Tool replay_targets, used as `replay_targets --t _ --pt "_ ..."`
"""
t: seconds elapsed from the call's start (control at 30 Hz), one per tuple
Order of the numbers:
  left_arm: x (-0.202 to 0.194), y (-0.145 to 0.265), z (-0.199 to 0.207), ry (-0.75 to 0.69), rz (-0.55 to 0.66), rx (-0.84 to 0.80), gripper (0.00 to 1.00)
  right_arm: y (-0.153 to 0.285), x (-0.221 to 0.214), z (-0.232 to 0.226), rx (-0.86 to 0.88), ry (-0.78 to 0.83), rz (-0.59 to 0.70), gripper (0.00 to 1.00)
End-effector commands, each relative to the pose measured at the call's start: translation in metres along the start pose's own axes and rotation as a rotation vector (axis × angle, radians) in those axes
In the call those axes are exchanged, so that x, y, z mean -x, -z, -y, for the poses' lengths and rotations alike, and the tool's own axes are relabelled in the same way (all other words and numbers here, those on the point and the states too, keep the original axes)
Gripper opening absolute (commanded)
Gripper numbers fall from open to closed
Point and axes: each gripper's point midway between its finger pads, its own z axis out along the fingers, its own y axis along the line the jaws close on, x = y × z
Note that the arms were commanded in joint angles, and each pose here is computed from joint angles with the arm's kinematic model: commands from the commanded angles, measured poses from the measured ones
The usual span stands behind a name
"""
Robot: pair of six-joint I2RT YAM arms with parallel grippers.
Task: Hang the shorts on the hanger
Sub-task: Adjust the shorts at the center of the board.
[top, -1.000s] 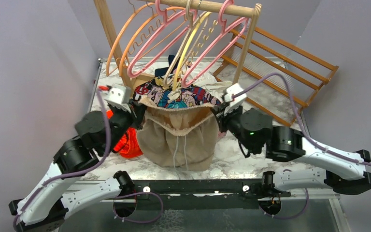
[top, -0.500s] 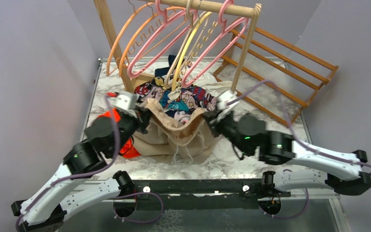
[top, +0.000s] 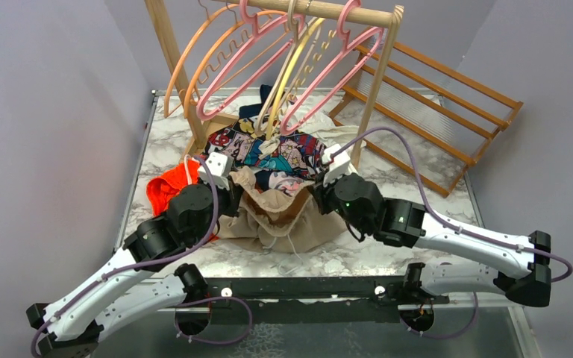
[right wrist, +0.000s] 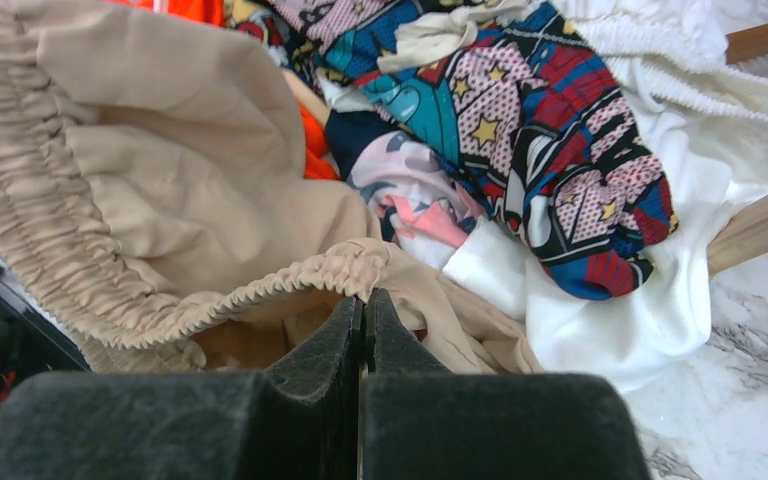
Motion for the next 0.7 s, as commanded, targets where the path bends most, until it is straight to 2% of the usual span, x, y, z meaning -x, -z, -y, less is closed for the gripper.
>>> replay_targets --t 0.0,0.1,0.2,0.3,0.43,0.5,0.67 --pt "0.042 0.0 0.003 0.039 0.105 0.022 0.0 0.011 0.06 -0.008 0.089 -0.15 0.151 0.01" --pt "0.031 -0.014 0.004 0.015 0.06 0.049 0.0 -0.006 0.044 0.009 0.029 -0.179 0.077 0.01" --pt "-0.012 -0.031 0.0 0.034 -0.037 0.088 0.0 -0.028 -0.002 0.032 0.009 -0.276 -0.045 0.01" --pt "-0.05 -0.038 0.002 0.086 -0.107 0.079 0.0 -0.031 -0.037 0.038 0.008 -0.325 -0.101 0.01" --pt "-0.085 -0.044 -0.007 0.126 -0.151 0.106 0.0 -0.029 -0.063 0.042 -0.01 -0.337 -0.143 0.01" --pt "-0.083 -0.049 -0.009 0.137 -0.155 0.12 0.0 -0.028 -0.058 0.041 -0.007 -0.335 -0.136 0.01" --pt "-0.046 -0.065 -0.003 0.123 -0.117 0.116 0.0 -0.028 -0.029 0.04 0.009 -0.311 -0.072 0.01"
